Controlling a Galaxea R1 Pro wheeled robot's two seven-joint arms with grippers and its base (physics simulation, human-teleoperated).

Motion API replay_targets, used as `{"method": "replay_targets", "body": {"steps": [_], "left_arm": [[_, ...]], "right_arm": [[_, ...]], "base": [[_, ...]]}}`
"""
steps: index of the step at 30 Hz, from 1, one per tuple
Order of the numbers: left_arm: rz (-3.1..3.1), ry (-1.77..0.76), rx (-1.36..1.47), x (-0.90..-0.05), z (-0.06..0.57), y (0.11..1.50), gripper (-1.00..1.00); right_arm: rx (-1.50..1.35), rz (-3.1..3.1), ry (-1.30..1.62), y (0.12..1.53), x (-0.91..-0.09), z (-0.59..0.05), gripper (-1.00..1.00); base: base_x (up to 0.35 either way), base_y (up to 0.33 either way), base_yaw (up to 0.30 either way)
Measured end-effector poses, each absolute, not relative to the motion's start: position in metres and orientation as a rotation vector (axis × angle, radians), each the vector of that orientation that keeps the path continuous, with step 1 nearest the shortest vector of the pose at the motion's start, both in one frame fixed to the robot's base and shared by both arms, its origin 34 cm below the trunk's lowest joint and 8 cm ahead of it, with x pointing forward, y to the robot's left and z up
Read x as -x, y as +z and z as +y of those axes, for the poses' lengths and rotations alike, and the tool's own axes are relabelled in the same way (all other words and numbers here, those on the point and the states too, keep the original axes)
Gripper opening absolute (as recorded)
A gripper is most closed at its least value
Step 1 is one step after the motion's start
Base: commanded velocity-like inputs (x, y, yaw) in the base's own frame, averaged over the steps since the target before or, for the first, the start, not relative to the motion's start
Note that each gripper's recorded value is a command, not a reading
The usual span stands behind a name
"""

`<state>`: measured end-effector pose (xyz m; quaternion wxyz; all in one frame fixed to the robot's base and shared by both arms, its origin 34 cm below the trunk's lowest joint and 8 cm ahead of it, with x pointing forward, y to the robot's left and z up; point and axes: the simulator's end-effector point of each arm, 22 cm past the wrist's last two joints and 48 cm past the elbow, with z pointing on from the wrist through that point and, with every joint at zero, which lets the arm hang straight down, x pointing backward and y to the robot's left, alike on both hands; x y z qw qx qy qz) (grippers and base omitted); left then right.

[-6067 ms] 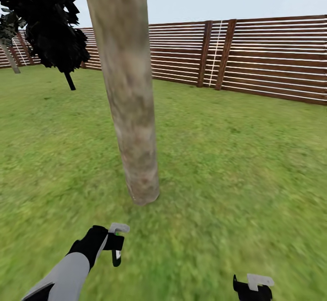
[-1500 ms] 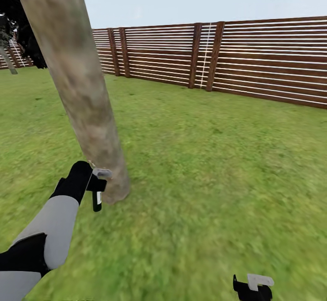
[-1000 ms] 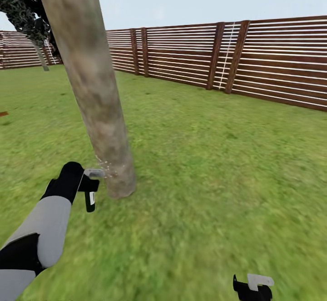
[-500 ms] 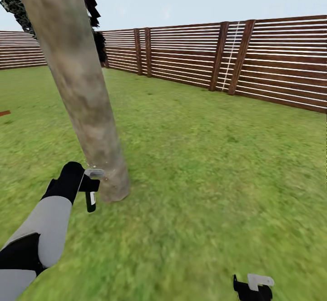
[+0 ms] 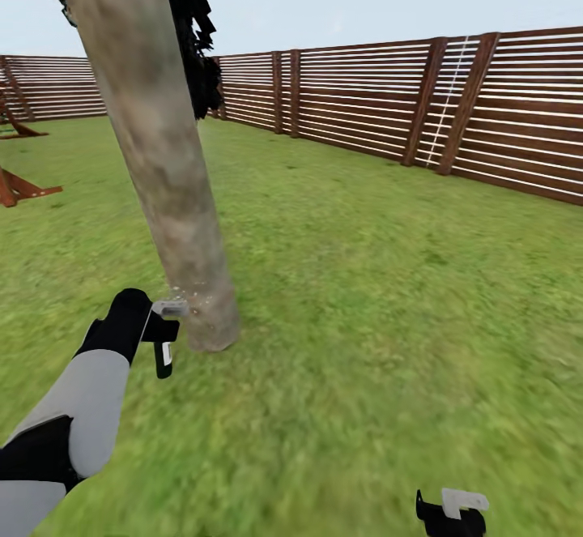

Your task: In the garden, pick up the pesticide atomizer on the floor and spray pesticide onto both trees until each tree trunk is fully covered.

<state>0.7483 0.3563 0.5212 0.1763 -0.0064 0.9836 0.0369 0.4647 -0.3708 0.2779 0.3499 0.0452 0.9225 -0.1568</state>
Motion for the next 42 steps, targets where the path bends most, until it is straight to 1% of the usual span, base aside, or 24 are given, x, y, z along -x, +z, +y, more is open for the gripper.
{"method": "replay_targets", "body": {"steps": [12,18,23,28,30,33,35,37,39,42], "left_arm": [[2.785,0.100,0.020,-0.748,0.355,0.521,-1.00],[2.785,0.100,0.020,-0.748,0.355,0.521,-1.00],[2.785,0.116,0.021,-0.748,0.361,0.522,-1.00],[2.839,0.181,0.098,-0.712,0.411,0.495,-1.00],[2.857,0.155,0.106,-0.700,0.406,0.480,-1.00],[2.867,0.080,0.086,-0.699,0.375,0.470,-1.00],[2.867,0.069,0.072,-0.700,0.365,0.468,-1.00],[2.866,0.085,0.071,-0.699,0.370,0.469,-1.00],[2.872,0.129,0.083,-0.692,0.388,0.467,-1.00],[2.882,0.123,0.089,-0.688,0.389,0.463,-1.00]], "right_arm": [[-0.117,2.389,-0.406,0.278,-0.465,-0.371,1.00],[-0.117,2.390,-0.406,0.278,-0.465,-0.371,1.00],[-0.117,2.390,-0.406,0.278,-0.465,-0.371,1.00],[-0.117,2.390,-0.406,0.278,-0.465,-0.371,1.00],[-0.117,2.390,-0.406,0.278,-0.465,-0.371,1.00],[-0.118,2.390,-0.405,0.278,-0.465,-0.370,1.00],[-0.117,2.389,-0.406,0.278,-0.465,-0.371,1.00],[-0.117,2.389,-0.406,0.278,-0.465,-0.371,1.00],[-0.117,2.389,-0.406,0.278,-0.465,-0.371,1.00],[-0.117,2.389,-0.406,0.278,-0.465,-0.371,1.00]], "base": [[0.159,-0.259,0.026],[0.062,-0.268,0.010],[0.002,-0.276,0.215],[0.000,-0.277,0.273],[0.009,-0.277,0.274],[0.118,-0.260,0.176],[0.236,-0.208,0.031],[0.272,-0.174,0.006],[0.286,-0.141,0.001],[0.277,-0.116,0.000]]}}
